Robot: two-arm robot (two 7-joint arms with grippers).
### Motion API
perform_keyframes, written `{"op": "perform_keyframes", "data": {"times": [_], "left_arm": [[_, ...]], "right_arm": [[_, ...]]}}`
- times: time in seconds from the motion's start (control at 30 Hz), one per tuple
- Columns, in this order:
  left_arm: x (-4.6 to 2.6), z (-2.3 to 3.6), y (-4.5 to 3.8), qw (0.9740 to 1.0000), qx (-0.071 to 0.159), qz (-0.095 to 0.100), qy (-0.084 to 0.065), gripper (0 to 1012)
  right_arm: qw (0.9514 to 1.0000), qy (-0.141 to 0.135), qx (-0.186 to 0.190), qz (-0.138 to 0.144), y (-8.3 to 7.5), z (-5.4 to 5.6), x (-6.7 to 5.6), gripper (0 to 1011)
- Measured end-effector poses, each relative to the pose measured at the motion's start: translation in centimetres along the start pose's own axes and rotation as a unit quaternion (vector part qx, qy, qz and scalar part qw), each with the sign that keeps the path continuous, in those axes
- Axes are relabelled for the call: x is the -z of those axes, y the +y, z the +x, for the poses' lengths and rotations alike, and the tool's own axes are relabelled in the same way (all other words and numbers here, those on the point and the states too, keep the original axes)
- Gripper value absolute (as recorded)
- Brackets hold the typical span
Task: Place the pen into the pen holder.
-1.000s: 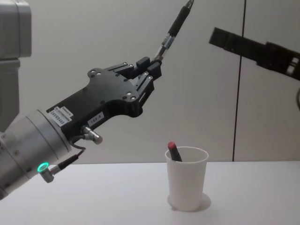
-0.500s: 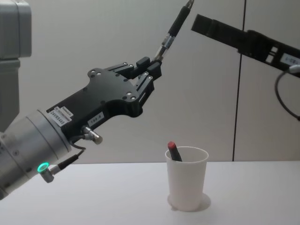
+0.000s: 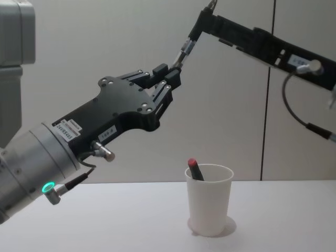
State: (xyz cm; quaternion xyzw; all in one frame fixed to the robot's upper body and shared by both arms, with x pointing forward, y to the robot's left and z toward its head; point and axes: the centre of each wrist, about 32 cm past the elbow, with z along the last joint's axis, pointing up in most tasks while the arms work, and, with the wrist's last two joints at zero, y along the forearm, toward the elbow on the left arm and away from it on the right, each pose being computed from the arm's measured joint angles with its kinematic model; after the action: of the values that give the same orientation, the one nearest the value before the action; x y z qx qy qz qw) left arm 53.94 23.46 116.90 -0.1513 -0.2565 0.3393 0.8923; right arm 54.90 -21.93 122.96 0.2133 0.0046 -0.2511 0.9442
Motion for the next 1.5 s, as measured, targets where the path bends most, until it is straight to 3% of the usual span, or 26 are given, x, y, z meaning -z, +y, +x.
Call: {"op": "perform_keyframes", "data": {"times": [0.2,0.83,1.03,1.13,1.5], "left_arm": [[0.00,0.00,0.00,1.0000,0.000,0.000,0.000,178],[0.00,0.00,0.00,1.0000,0.000,0.000,0.000,178],[0.00,0.00,0.00,1.0000,0.000,0.000,0.000,347],[0.00,0.00,0.00,1.0000,0.000,0.000,0.000,403],[0.00,0.00,0.00,1.0000,0.000,0.000,0.000,769]], "right_arm": [[0.9999,0.011,-0.003,0.000,1.0,0.1,0.3,862],[0.9996,0.024,-0.015,0.002,2.6,-0.1,0.7,242],[0.9995,0.026,-0.015,0.004,2.8,-0.2,0.6,109],[0.9995,0.027,-0.015,0.006,2.8,-0.3,0.5,110],[0.9994,0.030,-0.012,0.011,2.9,-0.3,0.1,109]]}}
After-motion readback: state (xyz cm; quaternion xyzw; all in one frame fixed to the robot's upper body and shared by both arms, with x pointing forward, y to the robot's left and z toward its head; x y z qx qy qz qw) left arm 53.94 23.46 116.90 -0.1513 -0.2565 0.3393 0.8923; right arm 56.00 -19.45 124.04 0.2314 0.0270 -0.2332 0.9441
